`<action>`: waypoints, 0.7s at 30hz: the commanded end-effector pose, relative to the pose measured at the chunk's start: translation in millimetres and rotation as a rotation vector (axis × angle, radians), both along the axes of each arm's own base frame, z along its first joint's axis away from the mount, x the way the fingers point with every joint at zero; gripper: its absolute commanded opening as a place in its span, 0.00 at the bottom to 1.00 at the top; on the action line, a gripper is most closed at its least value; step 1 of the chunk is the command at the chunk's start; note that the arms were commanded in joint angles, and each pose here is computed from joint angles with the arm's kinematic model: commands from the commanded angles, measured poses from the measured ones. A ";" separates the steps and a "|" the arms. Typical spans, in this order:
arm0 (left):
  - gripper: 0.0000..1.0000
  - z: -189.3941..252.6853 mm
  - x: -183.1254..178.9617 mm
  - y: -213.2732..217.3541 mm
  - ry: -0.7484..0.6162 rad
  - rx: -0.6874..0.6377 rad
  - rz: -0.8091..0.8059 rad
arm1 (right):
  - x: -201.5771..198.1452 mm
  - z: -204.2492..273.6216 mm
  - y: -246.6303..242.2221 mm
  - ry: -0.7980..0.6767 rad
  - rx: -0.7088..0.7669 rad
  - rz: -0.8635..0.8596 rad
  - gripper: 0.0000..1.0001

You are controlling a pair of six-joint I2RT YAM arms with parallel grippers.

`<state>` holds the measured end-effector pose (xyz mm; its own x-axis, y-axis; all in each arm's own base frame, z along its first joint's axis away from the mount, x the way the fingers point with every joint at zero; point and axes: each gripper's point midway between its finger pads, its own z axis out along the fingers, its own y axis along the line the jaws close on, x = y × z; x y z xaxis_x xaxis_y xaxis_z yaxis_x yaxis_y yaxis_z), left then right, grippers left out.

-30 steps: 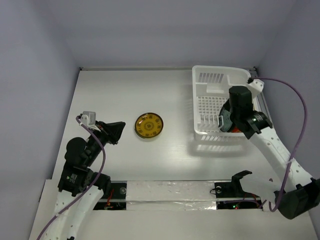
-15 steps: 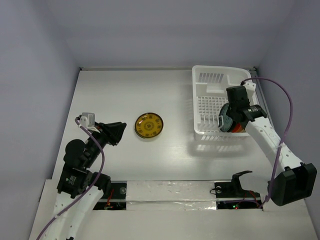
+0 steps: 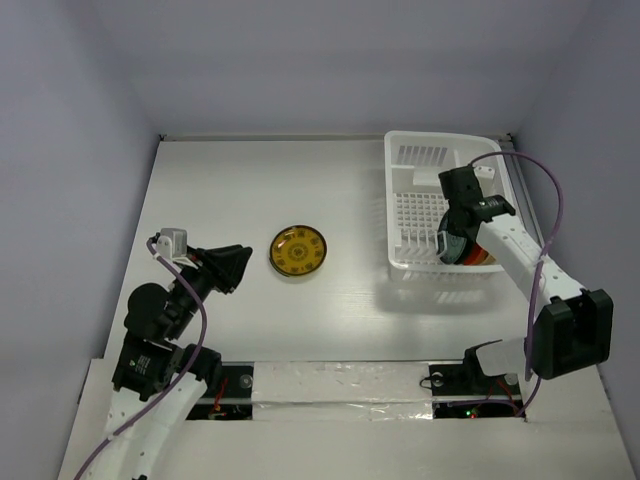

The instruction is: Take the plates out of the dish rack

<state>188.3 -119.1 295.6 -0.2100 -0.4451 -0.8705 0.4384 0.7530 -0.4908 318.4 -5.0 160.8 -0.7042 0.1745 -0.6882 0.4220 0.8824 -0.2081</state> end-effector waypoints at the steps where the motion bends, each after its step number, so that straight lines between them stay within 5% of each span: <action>1: 0.27 20.5 -6.2 -0.9 -0.065 -0.023 -0.014 | 7.3 21.7 -7.5 -0.013 -0.046 -0.010 0.26; 21: 0.29 19.9 -5.7 -0.7 -0.061 -0.025 -0.011 | -0.4 30.3 13.3 0.133 -0.352 0.041 0.08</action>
